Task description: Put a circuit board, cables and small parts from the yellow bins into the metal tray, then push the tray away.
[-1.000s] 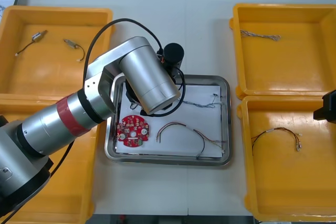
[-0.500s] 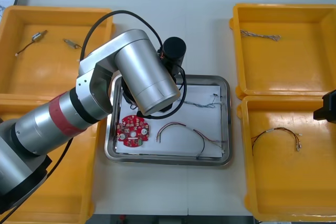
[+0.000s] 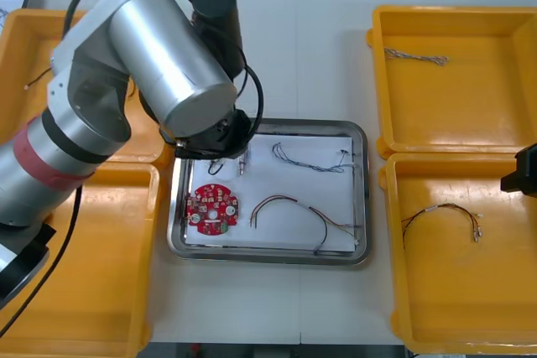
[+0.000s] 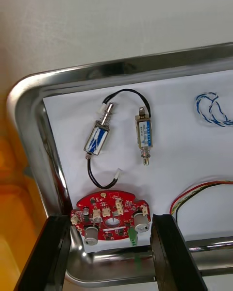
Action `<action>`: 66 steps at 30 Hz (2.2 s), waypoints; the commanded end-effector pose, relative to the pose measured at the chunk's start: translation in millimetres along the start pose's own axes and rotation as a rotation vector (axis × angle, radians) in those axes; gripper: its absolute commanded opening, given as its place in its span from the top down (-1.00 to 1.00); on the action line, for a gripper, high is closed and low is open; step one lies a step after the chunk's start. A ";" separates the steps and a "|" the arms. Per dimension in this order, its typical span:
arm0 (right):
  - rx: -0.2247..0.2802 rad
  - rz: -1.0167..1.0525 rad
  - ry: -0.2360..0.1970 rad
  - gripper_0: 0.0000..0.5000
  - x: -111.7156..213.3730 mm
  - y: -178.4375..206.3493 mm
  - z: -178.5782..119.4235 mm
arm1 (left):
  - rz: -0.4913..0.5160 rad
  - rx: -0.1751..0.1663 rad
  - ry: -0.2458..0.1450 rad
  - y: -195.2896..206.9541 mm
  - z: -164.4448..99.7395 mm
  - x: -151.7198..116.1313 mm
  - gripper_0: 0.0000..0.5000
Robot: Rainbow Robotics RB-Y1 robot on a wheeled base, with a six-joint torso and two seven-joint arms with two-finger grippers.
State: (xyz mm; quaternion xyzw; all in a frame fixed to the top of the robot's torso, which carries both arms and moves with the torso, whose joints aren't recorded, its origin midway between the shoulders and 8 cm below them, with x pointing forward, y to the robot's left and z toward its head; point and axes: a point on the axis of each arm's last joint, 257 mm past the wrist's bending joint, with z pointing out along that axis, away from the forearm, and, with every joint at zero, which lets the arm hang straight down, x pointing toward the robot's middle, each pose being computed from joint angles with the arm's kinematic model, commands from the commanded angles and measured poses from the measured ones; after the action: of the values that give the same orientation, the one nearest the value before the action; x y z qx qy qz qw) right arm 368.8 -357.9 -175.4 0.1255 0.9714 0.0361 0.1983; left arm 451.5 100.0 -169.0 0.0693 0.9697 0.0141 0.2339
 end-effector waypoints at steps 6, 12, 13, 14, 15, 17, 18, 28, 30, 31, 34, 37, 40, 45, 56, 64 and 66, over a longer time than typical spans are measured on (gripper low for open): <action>-0.045 -0.148 -0.062 -1.00 2.8 40.3 -14.6 | 0.009 -0.008 -0.077 50.9 -40.6 -39.3 -0.93; -0.060 -0.275 -0.063 -1.00 10.1 70.7 -13.8 | -0.003 -0.021 -0.047 78.1 -46.1 -35.7 -0.93; -0.065 -0.298 -0.061 -1.00 11.6 76.4 -13.5 | -0.002 -0.020 -0.043 81.6 -48.3 -35.4 -0.92; -0.068 -0.322 -0.056 -1.00 13.6 81.4 -12.5 | 0.000 -0.020 -0.035 85.5 -49.0 -33.5 -0.92; -0.073 -0.353 -0.053 -1.00 14.9 88.5 -11.9 | -0.006 -0.021 -0.026 92.2 -50.7 -32.1 -0.92; -0.080 -0.405 -0.041 -1.00 19.4 99.7 -9.7 | -0.012 -0.014 -0.015 99.6 -53.5 -29.6 -0.93; -0.083 -0.428 -0.038 -1.00 20.8 104.7 -9.3 | -0.021 -0.012 -0.014 104.3 -54.6 -28.6 -0.93; -0.078 -0.700 0.025 -1.00 53.9 151.5 8.0 | -0.066 0.018 -0.043 169.2 -62.0 0.7 -1.00; -0.066 -0.757 0.029 -1.00 59.1 158.5 11.7 | -0.065 0.020 -0.048 179.2 -62.7 3.5 -1.00; -0.069 -0.784 0.030 -1.00 62.2 164.2 14.4 | -0.060 0.016 -0.049 184.7 -62.9 5.3 -1.00; -0.083 -0.829 0.038 -1.00 68.1 174.8 19.0 | -0.043 0.007 -0.057 193.7 -63.6 6.8 -1.00; -0.108 -0.900 0.054 -1.00 76.3 189.4 28.8 | -0.035 -0.013 -0.067 207.3 -64.3 9.8 -1.00; -0.128 -0.961 0.053 -1.00 80.6 199.2 35.8 | -0.028 -0.019 -0.072 214.4 -64.6 12.0 -1.00; -0.121 -1.128 0.000 -1.00 83.9 222.9 48.1 | -0.041 -0.027 -0.075 228.6 -65.3 24.0 -1.00; -0.091 -1.379 -0.034 -1.00 106.2 265.3 64.2 | -0.075 -0.103 -0.093 250.9 -59.1 38.6 -1.00; -0.066 -1.537 -0.027 -1.00 131.7 288.8 81.4 | -0.124 -0.096 -0.112 245.5 -44.1 39.4 -1.00; -0.059 -1.567 -0.023 -1.00 135.6 291.7 83.8 | -0.133 -0.088 -0.109 244.0 -40.6 41.2 -1.00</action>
State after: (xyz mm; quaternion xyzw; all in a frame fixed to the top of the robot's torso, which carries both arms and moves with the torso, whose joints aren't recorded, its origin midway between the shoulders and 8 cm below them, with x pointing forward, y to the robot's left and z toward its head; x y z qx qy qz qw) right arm 348.9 -62.7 -274.4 -0.5660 0.8032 -0.0830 0.1665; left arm 427.7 350.1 -139.4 -0.0164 0.9609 0.0435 0.2730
